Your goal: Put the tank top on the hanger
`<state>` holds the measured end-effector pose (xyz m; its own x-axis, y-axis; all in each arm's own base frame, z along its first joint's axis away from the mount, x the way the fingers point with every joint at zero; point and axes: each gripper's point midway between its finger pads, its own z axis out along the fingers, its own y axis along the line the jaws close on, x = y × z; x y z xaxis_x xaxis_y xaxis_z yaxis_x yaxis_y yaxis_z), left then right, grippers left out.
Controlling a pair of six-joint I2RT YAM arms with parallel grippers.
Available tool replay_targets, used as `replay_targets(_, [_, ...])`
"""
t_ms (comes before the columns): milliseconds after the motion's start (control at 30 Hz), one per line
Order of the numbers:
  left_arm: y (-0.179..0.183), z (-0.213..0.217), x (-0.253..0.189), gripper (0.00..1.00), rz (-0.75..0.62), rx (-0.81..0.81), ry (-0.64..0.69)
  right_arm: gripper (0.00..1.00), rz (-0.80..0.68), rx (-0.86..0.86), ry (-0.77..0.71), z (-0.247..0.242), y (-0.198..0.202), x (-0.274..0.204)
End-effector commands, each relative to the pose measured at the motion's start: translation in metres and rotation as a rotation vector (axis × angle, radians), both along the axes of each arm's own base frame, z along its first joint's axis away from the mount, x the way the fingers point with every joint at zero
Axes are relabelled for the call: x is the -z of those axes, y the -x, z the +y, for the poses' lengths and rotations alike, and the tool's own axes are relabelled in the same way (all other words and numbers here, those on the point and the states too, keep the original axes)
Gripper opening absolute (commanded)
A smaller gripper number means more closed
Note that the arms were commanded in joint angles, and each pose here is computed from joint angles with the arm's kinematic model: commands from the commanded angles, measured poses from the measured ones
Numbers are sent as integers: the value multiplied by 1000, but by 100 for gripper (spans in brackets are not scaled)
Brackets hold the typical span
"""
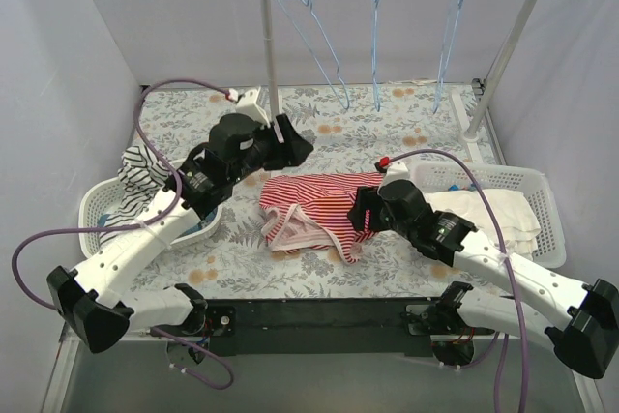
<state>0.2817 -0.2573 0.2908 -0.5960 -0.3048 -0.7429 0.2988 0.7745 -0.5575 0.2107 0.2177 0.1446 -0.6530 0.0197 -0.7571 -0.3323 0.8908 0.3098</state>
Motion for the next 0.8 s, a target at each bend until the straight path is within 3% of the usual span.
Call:
replay_targets(0, [-17, -10, -82, 62, -141, 2, 30, 74, -23, -30, -61, 2, 7, -7])
replay_targets(167, [-54, -30, -128, 64, -241, -111, -12, 74, -17, -57, -73, 1, 14, -5])
replay_targets(200, [-68, -42, -118, 64, -233, -135, -55, 74, -17, -61, -76, 0, 16, -4])
replay_targets(233, [-77, -33, -151, 64, -310, -230, -56, 74, -15, -66, -78, 0, 17, -4])
replay_targets(367, [-97, -53, -180, 63, -410, -364, -114, 73, -15, -65, -73, -4, 20, 0])
replay_targets(433, [-114, -64, -169, 62, -429, -426, -184, 73, -10, -75, -68, -4, 23, 2])
replay_targets(500, [-117, -55, -189, 61, -485, -533, -224, 72, -8, -84, -69, -5, 24, 0])
replay_targets(767, [-135, -44, -184, 58, -564, -706, -391, 72, -15, -118, -95, -3, 30, -10])
